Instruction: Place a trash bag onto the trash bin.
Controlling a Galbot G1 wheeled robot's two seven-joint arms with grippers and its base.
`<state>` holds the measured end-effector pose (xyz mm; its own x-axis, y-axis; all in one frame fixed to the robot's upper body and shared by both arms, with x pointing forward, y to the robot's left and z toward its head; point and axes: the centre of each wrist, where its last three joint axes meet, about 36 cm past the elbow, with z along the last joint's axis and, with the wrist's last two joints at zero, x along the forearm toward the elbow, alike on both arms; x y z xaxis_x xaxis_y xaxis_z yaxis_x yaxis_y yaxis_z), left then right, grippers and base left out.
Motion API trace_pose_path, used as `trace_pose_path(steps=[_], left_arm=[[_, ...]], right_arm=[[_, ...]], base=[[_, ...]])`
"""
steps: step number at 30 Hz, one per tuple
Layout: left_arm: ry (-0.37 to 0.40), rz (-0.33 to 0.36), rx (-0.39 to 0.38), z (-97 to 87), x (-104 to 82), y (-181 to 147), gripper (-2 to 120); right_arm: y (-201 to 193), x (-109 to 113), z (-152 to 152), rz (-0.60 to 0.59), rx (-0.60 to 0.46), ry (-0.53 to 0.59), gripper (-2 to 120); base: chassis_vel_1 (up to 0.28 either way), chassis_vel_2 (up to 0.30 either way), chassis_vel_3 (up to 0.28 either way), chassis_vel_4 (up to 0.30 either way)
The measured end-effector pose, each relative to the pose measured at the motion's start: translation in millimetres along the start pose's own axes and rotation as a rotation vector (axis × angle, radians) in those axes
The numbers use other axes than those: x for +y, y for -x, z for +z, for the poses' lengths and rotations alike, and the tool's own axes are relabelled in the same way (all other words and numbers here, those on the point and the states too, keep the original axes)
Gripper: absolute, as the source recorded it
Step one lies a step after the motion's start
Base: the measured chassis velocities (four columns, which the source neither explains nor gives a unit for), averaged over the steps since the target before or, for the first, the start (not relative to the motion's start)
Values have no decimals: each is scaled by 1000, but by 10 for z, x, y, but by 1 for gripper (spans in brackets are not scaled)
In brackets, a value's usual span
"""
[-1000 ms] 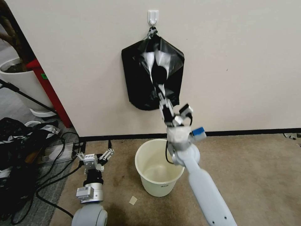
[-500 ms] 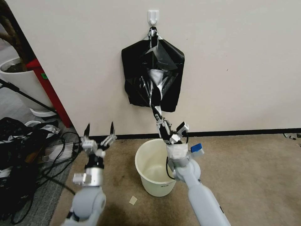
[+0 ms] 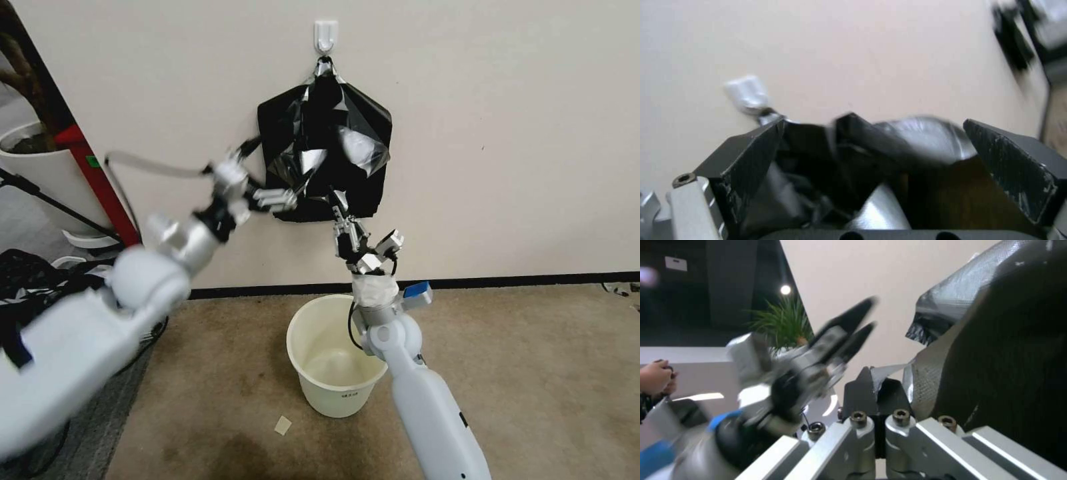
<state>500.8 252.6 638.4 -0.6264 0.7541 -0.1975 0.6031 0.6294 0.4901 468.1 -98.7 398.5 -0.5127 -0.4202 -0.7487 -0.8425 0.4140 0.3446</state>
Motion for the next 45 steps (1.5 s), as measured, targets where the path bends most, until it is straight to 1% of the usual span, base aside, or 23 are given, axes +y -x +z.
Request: trace_pose_path(steps=[1, 2, 5, 6, 9, 13, 16, 18, 19, 21, 23, 24, 25, 26, 30, 31, 32, 35, 37, 39, 41, 42, 45], left_arm=[[36, 32, 40, -21, 70, 76, 100], [36, 32, 40, -21, 70, 76, 100], [138, 130, 164, -15, 238, 170, 100], [138, 130, 164, -15, 238, 170, 100], [167, 143, 222, 20, 260, 158, 100], [164, 150, 265, 46, 250, 137, 99], [155, 145, 270, 37, 242, 134, 93], [145, 139, 271, 32, 240, 124, 83], [145, 139, 271, 32, 240, 124, 83], [139, 132, 276, 14, 243, 97, 71], [135, 127, 279, 7, 247, 79, 68], [128, 120, 284, -10, 257, 51, 61], [123, 117, 287, -19, 261, 38, 58], [123, 117, 287, -19, 261, 38, 58], [108, 105, 304, -33, 278, -17, 40], [108, 105, 304, -33, 278, -17, 40], [106, 102, 304, -32, 279, -21, 36], [86, 63, 288, -18, 264, -23, 20], [78, 55, 284, -14, 257, -24, 18], [53, 34, 272, 5, 241, -30, 7], [26, 20, 263, 27, 227, -35, 0], [26, 20, 263, 27, 227, -35, 0], [-40, -16, 235, 67, 197, -37, 0]], right_arm=[[8, 7, 0, -4, 0, -4, 0], [8, 7, 0, -4, 0, -4, 0], [35, 20, -35, -13, -6, -11, 0], [35, 20, -35, -13, -6, -11, 0], [51, 31, -75, -24, -7, -19, 0], [60, 35, -100, -32, -4, -30, 0], [75, 39, -110, -35, -5, -32, 0], [84, 44, -108, -31, -3, -33, 0], [84, 44, -108, -31, -3, -33, 0], [90, 51, -105, -25, -2, -32, 0], [92, 52, -106, -20, -2, -33, 0], [94, 50, -108, -13, -3, -33, 0], [97, 48, -112, -10, -3, -34, 0], [97, 48, -112, -10, -3, -34, 0], [135, 25, -162, 0, -14, -42, 0], [135, 25, -162, 0, -14, -42, 0], [142, 22, -172, 1, -16, -44, 0], [138, 24, -183, 3, -16, -45, 0], [131, 28, -179, 4, -14, -44, 0], [89, 44, -158, 13, -8, -41, 0], [45, 60, -136, 19, -1, -41, 0], [45, 60, -136, 19, -1, -41, 0], [-43, 121, -91, 88, 18, -83, 0]], base=[[0, 0, 0, 0], [0, 0, 0, 0], [0, 0, 0, 0], [0, 0, 0, 0], [0, 0, 0, 0], [0, 0, 0, 0], [0, 0, 0, 0], [0, 0, 0, 0], [0, 0, 0, 0], [0, 0, 0, 0], [0, 0, 0, 0], [0, 0, 0, 0], [0, 0, 0, 0], [0, 0, 0, 0], [0, 0, 0, 0], [0, 0, 0, 0], [0, 0, 0, 0], [0, 0, 0, 0], [0, 0, 0, 0], [0, 0, 0, 0], [0, 0, 0, 0], [0, 0, 0, 0], [0, 0, 0, 0]])
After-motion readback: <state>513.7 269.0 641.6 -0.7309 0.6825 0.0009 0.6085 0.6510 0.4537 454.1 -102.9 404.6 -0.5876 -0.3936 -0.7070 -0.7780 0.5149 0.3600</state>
